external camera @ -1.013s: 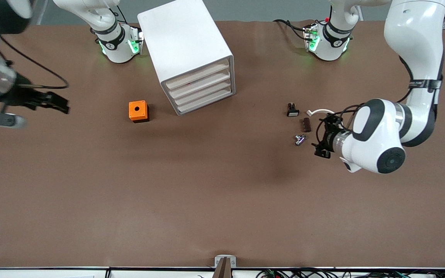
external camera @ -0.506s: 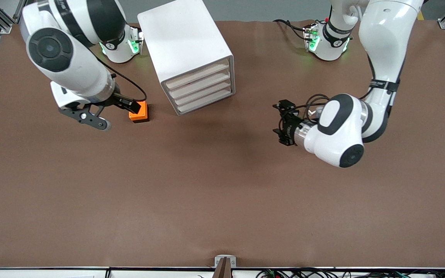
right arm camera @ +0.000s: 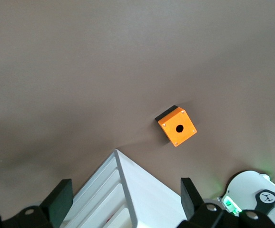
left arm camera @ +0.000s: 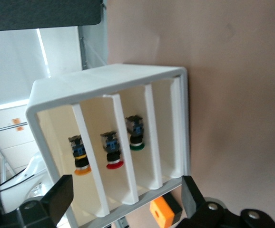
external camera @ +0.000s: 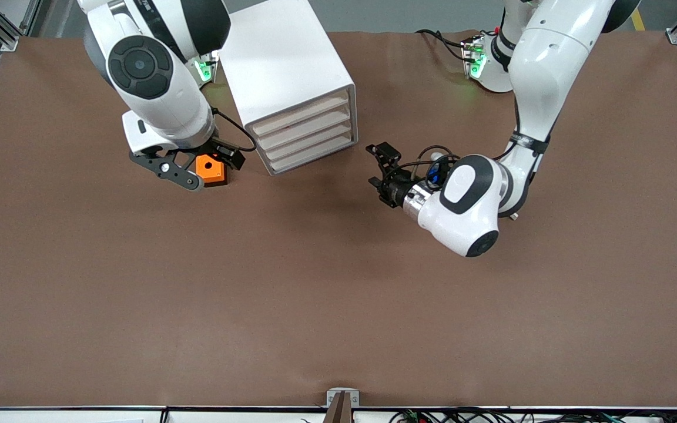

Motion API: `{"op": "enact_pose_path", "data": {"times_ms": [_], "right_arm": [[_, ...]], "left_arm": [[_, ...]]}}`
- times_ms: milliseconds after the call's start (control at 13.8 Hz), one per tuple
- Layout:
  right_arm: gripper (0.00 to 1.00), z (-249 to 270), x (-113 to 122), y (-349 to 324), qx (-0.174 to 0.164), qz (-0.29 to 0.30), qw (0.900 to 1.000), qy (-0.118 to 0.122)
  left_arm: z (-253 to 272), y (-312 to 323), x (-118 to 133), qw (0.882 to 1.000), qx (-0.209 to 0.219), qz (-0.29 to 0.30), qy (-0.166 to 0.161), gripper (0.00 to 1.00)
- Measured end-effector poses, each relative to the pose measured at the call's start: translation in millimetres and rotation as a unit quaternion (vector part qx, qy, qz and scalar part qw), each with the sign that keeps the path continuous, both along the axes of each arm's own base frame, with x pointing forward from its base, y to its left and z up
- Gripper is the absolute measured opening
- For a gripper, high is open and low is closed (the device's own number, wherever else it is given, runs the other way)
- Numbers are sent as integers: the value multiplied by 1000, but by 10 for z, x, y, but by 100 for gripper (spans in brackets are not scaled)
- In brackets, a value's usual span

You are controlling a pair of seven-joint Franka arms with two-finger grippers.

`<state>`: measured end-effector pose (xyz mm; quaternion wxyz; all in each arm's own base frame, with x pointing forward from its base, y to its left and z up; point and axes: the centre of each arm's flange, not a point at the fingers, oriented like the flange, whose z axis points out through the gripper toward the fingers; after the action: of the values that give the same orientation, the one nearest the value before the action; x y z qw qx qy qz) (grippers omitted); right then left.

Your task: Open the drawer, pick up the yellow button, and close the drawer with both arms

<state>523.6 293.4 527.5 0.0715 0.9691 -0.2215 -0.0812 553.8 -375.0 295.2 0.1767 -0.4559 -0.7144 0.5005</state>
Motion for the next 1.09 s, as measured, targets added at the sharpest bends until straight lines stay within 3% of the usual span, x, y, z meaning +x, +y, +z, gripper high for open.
{"op": "enact_pose_path", "data": {"times_ms": [434,651,1085], "right_arm": [[100,31,36,6,7,-2,1000,-13],[100,31,39,-1,6,-3,1000,-13],[100,49,49,-3,8,-4,1000,-16]], "left_arm": [[138,-548,-293,999,-42,-13,27,96],[50,-876,-585,998,-35,-43,38,93],[-250,-1114,-844,995,-5,-53,79,86]]}}
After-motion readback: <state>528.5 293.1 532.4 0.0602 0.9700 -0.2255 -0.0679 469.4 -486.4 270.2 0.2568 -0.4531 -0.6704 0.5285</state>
